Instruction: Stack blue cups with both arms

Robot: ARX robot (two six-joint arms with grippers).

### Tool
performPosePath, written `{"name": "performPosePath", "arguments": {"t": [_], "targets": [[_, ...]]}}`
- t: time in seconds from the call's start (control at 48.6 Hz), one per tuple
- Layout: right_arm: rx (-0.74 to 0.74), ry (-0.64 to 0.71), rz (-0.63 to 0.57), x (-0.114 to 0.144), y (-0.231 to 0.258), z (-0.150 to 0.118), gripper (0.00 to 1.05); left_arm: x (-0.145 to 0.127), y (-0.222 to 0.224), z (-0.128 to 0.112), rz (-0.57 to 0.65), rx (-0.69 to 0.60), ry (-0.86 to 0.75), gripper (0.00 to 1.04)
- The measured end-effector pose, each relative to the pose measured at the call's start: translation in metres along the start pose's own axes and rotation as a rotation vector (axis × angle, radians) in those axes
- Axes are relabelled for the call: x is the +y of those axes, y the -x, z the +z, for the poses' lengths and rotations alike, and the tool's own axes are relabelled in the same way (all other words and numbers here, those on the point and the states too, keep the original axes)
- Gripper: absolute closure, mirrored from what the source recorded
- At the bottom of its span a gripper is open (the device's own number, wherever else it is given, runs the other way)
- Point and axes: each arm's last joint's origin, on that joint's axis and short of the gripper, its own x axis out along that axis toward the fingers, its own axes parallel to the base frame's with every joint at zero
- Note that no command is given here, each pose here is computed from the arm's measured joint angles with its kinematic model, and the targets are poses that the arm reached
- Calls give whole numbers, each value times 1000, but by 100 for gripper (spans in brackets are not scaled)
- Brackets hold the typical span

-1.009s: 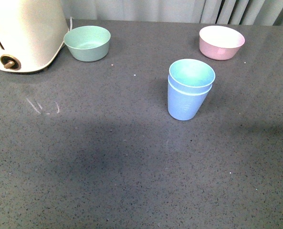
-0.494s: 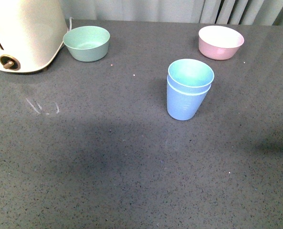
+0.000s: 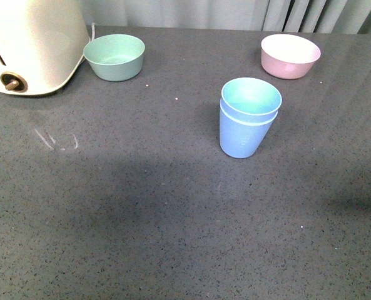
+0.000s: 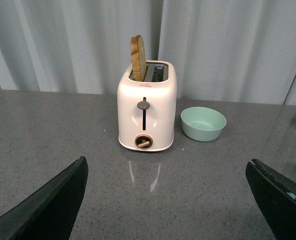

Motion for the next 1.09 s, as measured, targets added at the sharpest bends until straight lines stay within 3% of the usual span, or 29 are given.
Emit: {"name": "performPosePath", "arguments": {"t": [0.824,1.091], "targets": [[4,0,0,0,21,-3,103,0,0,0,0,0,0,9],[4,0,0,0,21,-3,59,0,0,0,0,0,0,9]]}}
